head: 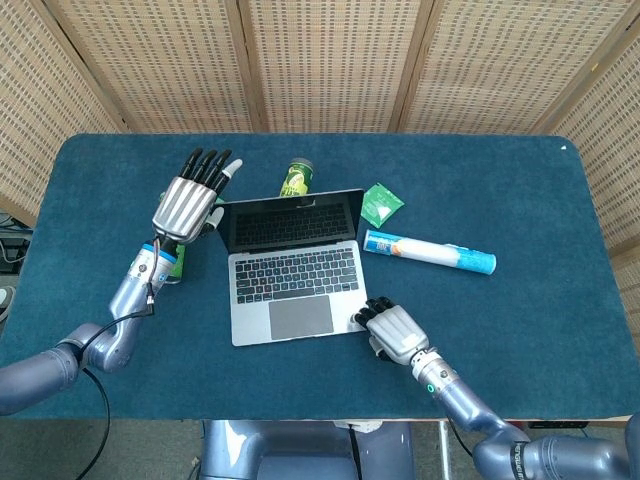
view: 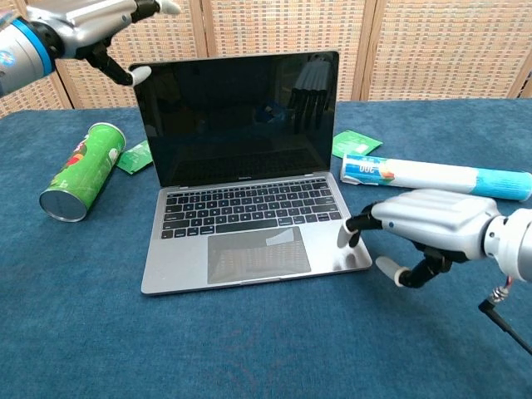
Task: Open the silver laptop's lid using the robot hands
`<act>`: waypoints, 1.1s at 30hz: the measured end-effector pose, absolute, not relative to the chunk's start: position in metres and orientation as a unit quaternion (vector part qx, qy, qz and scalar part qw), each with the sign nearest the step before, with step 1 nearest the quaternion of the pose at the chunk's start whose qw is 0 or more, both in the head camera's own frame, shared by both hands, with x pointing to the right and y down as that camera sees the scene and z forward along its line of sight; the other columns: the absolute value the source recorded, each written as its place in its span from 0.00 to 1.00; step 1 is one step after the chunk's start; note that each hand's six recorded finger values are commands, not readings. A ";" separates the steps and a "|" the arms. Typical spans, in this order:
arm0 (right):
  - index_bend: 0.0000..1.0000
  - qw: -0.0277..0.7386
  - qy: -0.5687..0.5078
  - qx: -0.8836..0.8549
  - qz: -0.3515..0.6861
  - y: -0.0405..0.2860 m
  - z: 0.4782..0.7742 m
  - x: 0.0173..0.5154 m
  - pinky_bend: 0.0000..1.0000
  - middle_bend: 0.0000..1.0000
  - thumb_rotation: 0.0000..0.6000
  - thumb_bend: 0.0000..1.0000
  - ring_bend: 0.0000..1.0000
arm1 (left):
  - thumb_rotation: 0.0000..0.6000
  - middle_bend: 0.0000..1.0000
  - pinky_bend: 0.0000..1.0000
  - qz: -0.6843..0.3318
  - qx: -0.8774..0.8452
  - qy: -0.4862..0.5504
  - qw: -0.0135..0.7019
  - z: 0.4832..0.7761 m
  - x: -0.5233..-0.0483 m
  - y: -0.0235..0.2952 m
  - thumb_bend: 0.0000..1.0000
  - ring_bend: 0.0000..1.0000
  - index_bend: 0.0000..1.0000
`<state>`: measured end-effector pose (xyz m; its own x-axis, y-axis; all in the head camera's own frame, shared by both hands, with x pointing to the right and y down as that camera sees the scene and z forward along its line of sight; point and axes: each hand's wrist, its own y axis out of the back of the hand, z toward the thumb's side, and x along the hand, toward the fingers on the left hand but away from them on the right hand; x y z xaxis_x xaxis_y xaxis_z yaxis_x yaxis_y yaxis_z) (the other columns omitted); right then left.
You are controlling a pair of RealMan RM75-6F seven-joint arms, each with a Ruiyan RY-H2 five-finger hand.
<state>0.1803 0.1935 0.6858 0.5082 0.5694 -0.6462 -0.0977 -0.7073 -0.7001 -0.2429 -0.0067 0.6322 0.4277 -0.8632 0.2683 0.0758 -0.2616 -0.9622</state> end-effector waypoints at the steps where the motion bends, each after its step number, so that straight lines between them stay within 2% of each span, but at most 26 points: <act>1: 0.27 0.353 -0.155 -0.795 0.469 0.191 0.683 0.180 0.21 0.33 1.00 0.77 0.18 | 1.00 0.00 0.00 -0.438 -0.660 0.299 0.532 0.628 -0.243 -0.006 0.43 0.00 0.00; 9: 0.27 0.373 -0.242 -0.801 0.402 0.165 0.639 0.181 0.21 0.34 1.00 0.76 0.18 | 1.00 0.00 0.00 -0.403 -0.661 0.312 0.550 0.582 -0.254 0.010 0.42 0.00 0.00; 11: 0.27 0.386 -0.270 -0.793 0.386 0.155 0.625 0.190 0.21 0.34 1.00 0.75 0.18 | 1.00 0.00 0.00 -0.400 -0.656 0.328 0.550 0.571 -0.264 0.014 0.34 0.00 0.00; 12: 0.27 0.392 -0.281 -0.789 0.381 0.151 0.619 0.195 0.20 0.34 1.00 0.71 0.18 | 1.00 0.00 0.00 -0.400 -0.653 0.335 0.549 0.567 -0.269 0.016 0.25 0.00 0.00; 14: 0.27 0.406 -0.305 -0.776 0.373 0.143 0.606 0.209 0.17 0.33 1.00 0.59 0.18 | 1.00 0.00 0.00 -0.407 -0.643 0.354 0.544 0.560 -0.285 0.023 0.08 0.00 0.00; 15: 0.26 0.414 -0.314 -0.769 0.372 0.140 0.601 0.217 0.14 0.31 1.00 0.44 0.17 | 1.00 0.00 0.00 -0.412 -0.638 0.363 0.540 0.558 -0.293 0.028 0.04 0.00 0.00; 16: 0.23 0.425 -0.326 -0.759 0.370 0.137 0.595 0.228 0.09 0.26 1.00 0.26 0.14 | 1.00 0.00 0.00 -0.417 -0.633 0.373 0.535 0.556 -0.302 0.033 0.01 0.00 0.00; 18: 0.16 0.447 -0.342 -0.740 0.368 0.132 0.584 0.247 0.03 0.16 1.00 0.04 0.06 | 1.00 0.00 0.00 -0.437 -0.624 0.395 0.513 0.553 -0.326 0.048 0.00 0.00 0.00; 19: 0.10 0.466 -0.350 -0.723 0.371 0.129 0.579 0.263 0.00 0.09 1.00 0.00 0.02 | 1.00 0.00 0.00 -0.447 -0.621 0.404 0.502 0.553 -0.338 0.056 0.00 0.00 0.00; 22: 0.01 0.510 -0.361 -0.676 0.391 0.129 0.567 0.307 0.00 0.00 1.00 0.00 0.00 | 1.00 0.00 0.00 -0.476 -0.614 0.428 0.462 0.552 -0.376 0.090 0.00 0.00 0.00; 26: 0.00 0.514 -0.372 -0.651 0.416 0.143 0.556 0.354 0.00 0.00 1.00 0.00 0.00 | 1.00 0.00 0.00 -0.509 -0.615 0.444 0.408 0.555 -0.413 0.135 0.00 0.00 0.00; 33: 0.00 0.465 -0.421 -0.636 0.449 0.187 0.543 0.405 0.00 0.00 1.00 0.00 0.00 | 1.00 0.00 0.00 -0.559 -0.603 0.443 0.358 0.556 -0.455 0.205 0.00 0.00 0.00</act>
<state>0.4047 0.1866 0.5433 0.2421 0.9533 -0.1805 0.1170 -0.2134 -0.9699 -0.4552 0.2047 0.5560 -0.0181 -0.9341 0.3565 -0.1348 -0.3510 -0.9266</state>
